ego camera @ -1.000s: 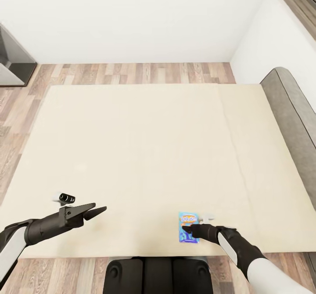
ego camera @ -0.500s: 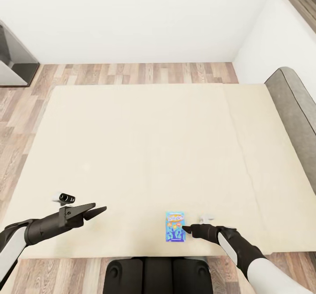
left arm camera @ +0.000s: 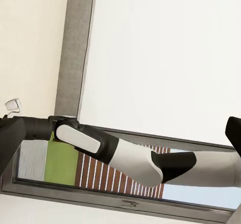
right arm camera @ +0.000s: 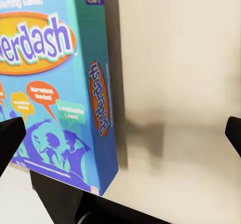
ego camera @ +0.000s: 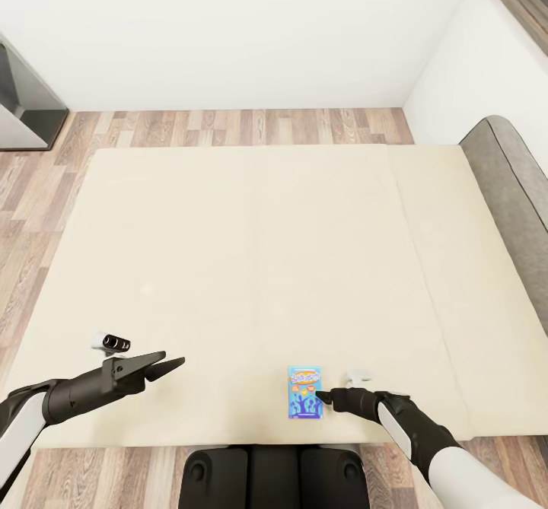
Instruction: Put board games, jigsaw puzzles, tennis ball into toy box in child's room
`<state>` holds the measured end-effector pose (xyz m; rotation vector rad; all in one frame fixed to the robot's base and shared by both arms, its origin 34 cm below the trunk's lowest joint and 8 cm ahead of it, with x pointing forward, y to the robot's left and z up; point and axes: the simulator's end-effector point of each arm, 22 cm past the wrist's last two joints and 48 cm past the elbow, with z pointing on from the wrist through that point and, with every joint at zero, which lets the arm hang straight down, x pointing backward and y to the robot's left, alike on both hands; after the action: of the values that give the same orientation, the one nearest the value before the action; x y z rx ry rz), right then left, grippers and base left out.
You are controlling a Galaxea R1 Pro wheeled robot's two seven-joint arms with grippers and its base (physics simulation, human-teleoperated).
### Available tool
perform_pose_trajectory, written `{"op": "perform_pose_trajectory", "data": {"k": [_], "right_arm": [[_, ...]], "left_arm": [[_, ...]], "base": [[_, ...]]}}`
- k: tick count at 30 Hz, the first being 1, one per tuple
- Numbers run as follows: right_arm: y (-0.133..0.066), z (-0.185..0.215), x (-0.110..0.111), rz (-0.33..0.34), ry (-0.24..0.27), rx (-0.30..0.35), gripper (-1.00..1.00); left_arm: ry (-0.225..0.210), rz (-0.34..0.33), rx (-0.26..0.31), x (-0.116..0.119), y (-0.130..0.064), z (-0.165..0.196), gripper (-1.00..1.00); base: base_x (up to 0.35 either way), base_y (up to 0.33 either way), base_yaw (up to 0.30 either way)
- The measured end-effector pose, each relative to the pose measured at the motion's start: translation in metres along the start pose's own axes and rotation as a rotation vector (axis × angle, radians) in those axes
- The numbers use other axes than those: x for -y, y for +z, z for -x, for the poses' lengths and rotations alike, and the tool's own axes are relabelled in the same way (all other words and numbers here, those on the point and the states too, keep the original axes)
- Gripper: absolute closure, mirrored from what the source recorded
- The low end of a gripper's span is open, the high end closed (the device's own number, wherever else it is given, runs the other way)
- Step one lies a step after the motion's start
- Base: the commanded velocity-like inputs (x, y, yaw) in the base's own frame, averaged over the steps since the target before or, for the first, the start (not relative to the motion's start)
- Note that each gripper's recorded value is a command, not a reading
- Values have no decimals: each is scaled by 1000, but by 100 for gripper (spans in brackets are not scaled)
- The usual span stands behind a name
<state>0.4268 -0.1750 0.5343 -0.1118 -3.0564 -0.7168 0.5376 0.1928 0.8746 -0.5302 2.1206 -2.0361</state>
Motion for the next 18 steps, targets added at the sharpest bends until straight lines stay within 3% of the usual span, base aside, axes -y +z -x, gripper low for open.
{"op": "perform_pose_trajectory", "data": {"k": [18], "right_arm": [[0, 0, 0, 0, 0, 1, -100]], "left_arm": [[0, 1, 0, 0, 0, 0, -100]], "base": [[0, 134, 0]]}}
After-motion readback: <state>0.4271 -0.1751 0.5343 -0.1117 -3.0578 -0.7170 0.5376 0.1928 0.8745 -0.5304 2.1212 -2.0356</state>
